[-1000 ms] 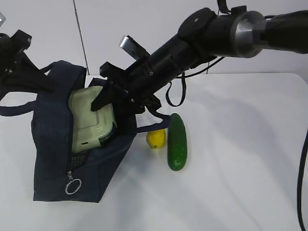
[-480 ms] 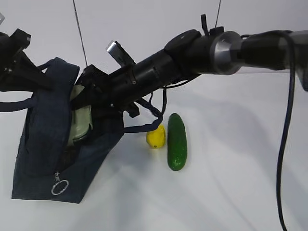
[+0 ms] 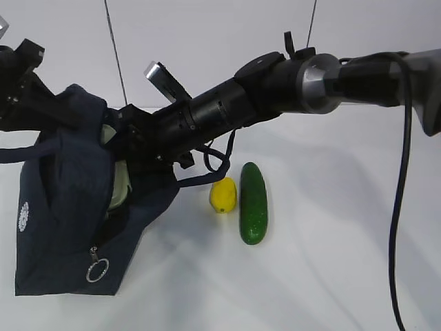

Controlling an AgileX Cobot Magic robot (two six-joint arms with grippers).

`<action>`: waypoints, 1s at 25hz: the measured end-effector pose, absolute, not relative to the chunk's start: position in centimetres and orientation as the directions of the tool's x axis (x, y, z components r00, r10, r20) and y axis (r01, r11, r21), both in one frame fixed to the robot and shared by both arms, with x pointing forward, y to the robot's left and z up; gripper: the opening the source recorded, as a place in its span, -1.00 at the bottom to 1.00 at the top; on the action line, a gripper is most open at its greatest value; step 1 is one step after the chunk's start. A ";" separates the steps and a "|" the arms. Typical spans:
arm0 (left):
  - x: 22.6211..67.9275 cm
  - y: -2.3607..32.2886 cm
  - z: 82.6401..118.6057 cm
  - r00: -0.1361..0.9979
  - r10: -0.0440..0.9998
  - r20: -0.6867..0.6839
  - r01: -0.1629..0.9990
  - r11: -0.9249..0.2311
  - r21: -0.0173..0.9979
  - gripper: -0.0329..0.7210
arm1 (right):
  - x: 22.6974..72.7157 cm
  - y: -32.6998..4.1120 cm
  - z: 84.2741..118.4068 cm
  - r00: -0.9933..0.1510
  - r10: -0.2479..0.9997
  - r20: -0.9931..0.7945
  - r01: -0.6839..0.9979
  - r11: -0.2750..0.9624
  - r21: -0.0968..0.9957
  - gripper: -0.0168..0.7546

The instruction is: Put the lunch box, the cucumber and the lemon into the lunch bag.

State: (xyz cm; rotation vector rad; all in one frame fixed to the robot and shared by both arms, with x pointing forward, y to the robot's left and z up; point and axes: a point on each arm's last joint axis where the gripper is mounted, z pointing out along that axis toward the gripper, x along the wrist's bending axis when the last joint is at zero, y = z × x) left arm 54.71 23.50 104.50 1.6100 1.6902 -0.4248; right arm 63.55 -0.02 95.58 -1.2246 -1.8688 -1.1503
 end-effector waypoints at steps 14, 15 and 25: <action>54.5 23.5 104.3 0.106 0.718 -0.688 0.960 0.107 0.259 -0.91 | 62.4 0.2 96.6 -0.428 0.228 0.874 0.887 0.291 0.359 0.20; 54.5 23.6 104.3 0.110 0.724 -0.681 0.960 0.099 0.261 -0.91 | 62.5 -0.1 96.6 -0.430 0.224 0.875 0.886 0.292 0.361 0.20; 54.6 25.0 104.0 0.107 0.770 -0.629 0.959 0.088 0.271 -0.91 | 64.1 -4.1 99.0 -0.504 0.283 0.816 0.856 0.286 0.430 0.19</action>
